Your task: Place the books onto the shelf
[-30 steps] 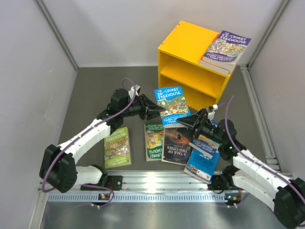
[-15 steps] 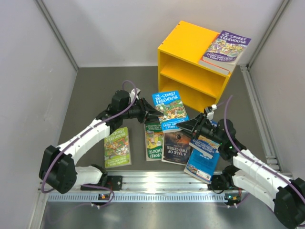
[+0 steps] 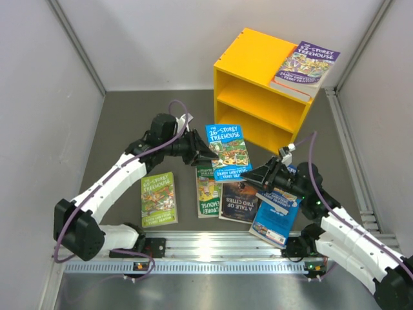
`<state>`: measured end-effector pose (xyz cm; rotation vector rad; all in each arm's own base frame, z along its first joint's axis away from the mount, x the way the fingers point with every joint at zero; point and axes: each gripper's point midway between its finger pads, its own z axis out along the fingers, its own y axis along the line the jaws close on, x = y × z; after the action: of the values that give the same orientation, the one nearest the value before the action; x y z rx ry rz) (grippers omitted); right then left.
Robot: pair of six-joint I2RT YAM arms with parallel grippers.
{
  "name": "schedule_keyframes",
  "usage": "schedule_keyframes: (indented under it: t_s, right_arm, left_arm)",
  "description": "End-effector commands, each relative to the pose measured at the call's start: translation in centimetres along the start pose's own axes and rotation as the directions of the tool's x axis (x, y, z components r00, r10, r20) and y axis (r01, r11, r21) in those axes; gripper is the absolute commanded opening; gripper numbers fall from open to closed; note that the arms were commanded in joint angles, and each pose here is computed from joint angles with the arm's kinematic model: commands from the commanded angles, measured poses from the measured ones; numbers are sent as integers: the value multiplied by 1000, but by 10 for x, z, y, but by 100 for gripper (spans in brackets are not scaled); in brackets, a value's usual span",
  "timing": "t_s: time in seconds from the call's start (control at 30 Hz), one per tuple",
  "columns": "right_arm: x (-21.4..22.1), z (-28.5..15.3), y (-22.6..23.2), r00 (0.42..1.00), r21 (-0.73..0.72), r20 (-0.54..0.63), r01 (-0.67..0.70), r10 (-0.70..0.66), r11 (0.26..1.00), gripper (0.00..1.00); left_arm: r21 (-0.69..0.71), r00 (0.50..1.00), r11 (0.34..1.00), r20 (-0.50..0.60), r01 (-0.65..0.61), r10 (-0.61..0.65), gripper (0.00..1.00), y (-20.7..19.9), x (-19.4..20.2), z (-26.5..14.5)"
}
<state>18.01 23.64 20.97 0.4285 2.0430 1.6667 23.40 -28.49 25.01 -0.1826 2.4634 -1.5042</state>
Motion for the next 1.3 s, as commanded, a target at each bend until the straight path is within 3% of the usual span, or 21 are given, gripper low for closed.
schedule_keyframes:
  t_s: [0.0, 0.17, 0.27, 0.4, 0.6, 0.63, 0.67, 0.77, 0.8, 1.13, 1.27]
  right_arm:
    - [-8, 0, -5, 999, 50, 40, 30, -32, 998, 39]
    - [-11, 2, 1, 998, 46, 42, 42, -44, 998, 33]
    - [-13, 3, 4, 998, 36, 47, 48, -49, 998, 23]
    - [-14, 4, 6, 997, 32, 50, 51, -53, 998, 0]
    - [-17, -1, 20, 993, -3, 75, 91, -90, 996, 0]
    - [-18, -3, 22, 991, -2, 81, 110, -110, 994, 0]
    - [-21, -8, 31, 986, -11, 105, 131, -129, 991, 0]
    - [-27, -20, 33, 974, 50, 151, 164, -170, 985, 0]
    - [-27, -23, 29, 973, 81, 149, 165, -176, 983, 0]
    - [-57, -27, 64, 923, 207, 191, 295, -334, 933, 0]
    - [-67, -24, 64, 915, 250, 205, 294, -348, 922, 0]
  left_arm:
    - [50, 996, 995, -15, -86, 87, 0, -18, -1, -11]
    - [46, 996, 996, -44, -73, 75, 0, -11, 5, -9]
    - [43, 995, 996, -61, -73, 75, 0, -7, 9, -8]
    - [29, 992, 997, -106, -66, 69, 0, 3, 18, -3]
    - [-80, 981, 992, -175, -103, 87, 3, 29, 32, 6]
    - [-115, 983, 987, -160, -112, 93, 7, 34, 29, 6]
    - [-155, 984, 978, -128, -142, 123, 21, 40, 21, 6]
    - [-194, 986, 969, -97, -154, 137, 38, 44, 14, 5]
    - [-189, 986, 970, -92, -154, 139, 39, 42, 13, 5]
    - [-60, 983, 981, 12, -184, 185, 34, -7, -27, 25]
    - [-31, 981, 981, 21, -190, 191, 25, -23, -50, 45]
